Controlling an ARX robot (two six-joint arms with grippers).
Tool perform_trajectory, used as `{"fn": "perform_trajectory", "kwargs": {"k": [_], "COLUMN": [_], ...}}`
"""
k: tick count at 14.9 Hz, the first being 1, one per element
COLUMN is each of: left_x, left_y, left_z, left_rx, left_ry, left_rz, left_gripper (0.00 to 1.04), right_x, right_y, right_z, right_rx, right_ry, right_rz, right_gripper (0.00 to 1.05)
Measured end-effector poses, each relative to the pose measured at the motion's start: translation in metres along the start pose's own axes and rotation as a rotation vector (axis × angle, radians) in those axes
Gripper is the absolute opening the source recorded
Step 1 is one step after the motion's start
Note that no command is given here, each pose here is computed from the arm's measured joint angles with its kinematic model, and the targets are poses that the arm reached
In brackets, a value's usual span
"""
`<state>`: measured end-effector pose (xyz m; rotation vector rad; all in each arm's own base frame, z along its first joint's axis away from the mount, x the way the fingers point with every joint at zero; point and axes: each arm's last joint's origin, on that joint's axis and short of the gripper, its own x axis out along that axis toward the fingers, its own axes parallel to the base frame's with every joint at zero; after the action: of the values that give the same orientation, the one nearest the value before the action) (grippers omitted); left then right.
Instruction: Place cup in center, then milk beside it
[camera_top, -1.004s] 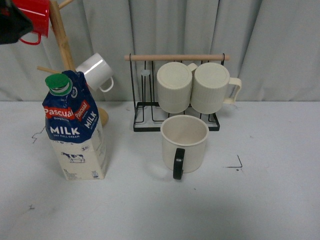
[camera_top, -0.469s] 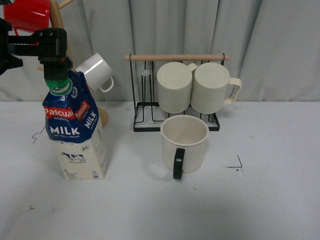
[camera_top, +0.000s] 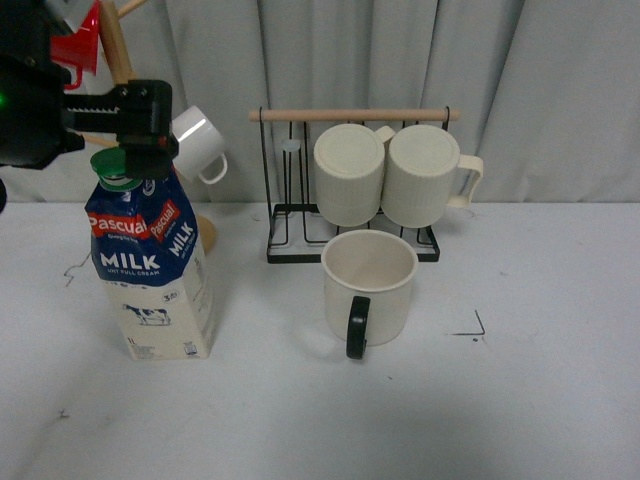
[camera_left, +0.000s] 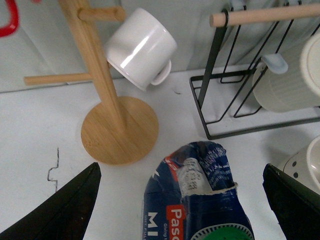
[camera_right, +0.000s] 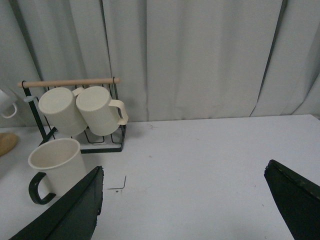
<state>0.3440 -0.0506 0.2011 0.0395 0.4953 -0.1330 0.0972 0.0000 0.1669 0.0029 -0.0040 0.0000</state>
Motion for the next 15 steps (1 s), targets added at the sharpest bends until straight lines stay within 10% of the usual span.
{"fn": "perform_trajectory", "kwargs": {"k": [6, 11, 15], "left_x": [0.017, 0.018, 0.011], "left_y": [-0.010, -0.018, -0.036], "left_z": [-0.016, -0.018, -0.013], "left_rx": [0.026, 0.037, 0.068], "left_ry": [0.052, 0.062, 0.079], "left_rz": [0.028, 0.028, 0.019], "left_gripper": [0.98, 0.27, 0.20], "right_x": [0.000, 0.000, 0.000], "right_y": [0.000, 0.000, 0.000], "right_z": [0.000, 0.000, 0.000], "right_rx": [0.000, 0.000, 0.000], "right_ry": [0.000, 0.000, 0.000], "right_rz": [0.000, 0.000, 0.000], "right_gripper": [0.98, 0.98, 0.98]}}
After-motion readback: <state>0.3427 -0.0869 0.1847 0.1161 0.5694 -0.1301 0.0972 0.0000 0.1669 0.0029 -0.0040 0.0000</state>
